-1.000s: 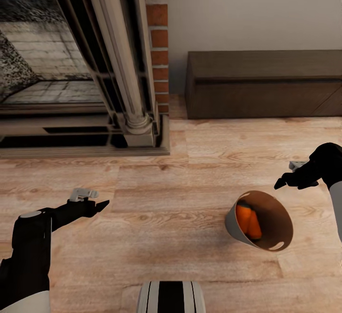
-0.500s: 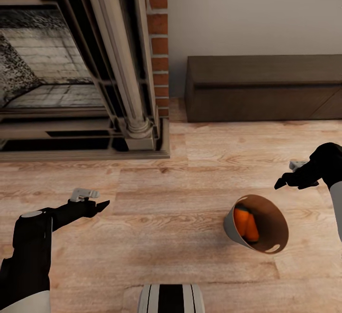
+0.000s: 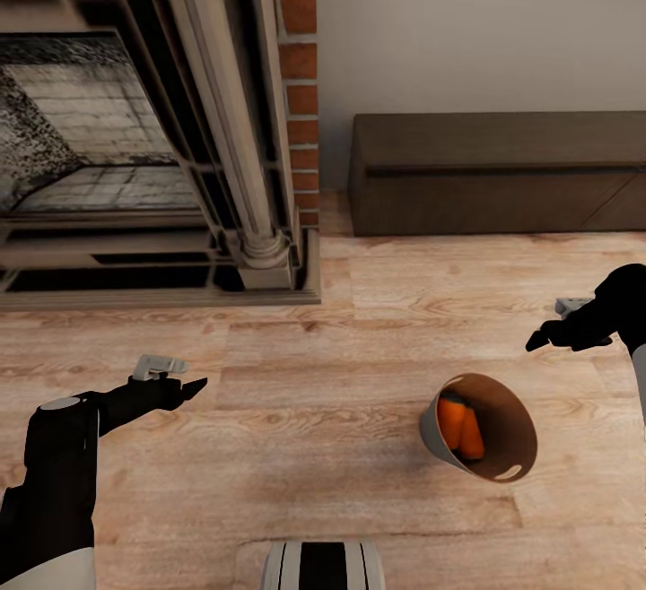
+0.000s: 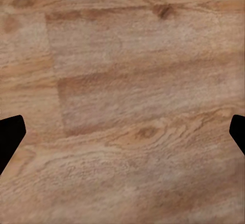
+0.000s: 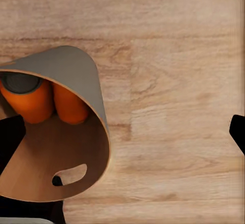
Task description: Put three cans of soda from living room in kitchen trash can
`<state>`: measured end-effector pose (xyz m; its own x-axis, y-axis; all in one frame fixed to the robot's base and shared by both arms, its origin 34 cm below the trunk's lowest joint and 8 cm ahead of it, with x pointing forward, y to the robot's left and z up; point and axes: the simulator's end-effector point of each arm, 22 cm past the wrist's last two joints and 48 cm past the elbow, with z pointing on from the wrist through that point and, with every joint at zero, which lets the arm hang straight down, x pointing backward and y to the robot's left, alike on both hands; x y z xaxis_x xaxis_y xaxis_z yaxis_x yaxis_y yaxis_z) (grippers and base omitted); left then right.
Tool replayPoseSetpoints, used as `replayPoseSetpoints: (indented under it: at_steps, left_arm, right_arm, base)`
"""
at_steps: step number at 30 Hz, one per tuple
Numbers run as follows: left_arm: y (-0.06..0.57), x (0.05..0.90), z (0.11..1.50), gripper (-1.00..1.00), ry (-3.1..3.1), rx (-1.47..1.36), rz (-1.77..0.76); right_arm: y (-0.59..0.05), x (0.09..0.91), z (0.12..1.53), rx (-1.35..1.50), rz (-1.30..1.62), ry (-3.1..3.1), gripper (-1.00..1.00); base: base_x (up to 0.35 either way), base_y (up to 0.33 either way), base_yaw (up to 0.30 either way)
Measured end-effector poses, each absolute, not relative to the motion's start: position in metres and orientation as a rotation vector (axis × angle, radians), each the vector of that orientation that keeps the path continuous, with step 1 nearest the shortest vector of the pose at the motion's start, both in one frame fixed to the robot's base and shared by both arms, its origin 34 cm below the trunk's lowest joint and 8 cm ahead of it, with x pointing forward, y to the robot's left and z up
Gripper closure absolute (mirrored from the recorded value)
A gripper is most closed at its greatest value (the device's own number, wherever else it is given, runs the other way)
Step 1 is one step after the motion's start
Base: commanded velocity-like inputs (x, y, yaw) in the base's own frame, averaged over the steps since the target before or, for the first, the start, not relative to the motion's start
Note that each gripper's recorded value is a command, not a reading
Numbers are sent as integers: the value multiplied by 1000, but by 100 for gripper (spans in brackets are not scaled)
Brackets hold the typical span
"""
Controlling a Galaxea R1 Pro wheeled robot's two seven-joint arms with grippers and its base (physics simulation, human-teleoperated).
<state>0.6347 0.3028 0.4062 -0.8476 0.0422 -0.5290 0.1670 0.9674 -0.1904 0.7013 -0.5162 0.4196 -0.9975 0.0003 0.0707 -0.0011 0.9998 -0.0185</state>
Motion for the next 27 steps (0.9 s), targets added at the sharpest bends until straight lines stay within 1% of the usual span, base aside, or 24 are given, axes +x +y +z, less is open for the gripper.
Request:
replayPoseSetpoints:
  at_steps: [8,15,27]
  left_arm:
    - [304,639,423,-100,2571,146,-306]
    - [315,648,436,-100,2578,143,-193]
    - [348,655,458,-100,2596,89,18]
  right_arm:
    - [-525,705,444,47,111,-3113,-100]
    - [-512,694,457,176,136,-3125,-100]
    - [-485,609,458,427,202,-3065,-100]
  base:
    - [0,0,0]
    - [0,0,0]
    - [0,0,0]
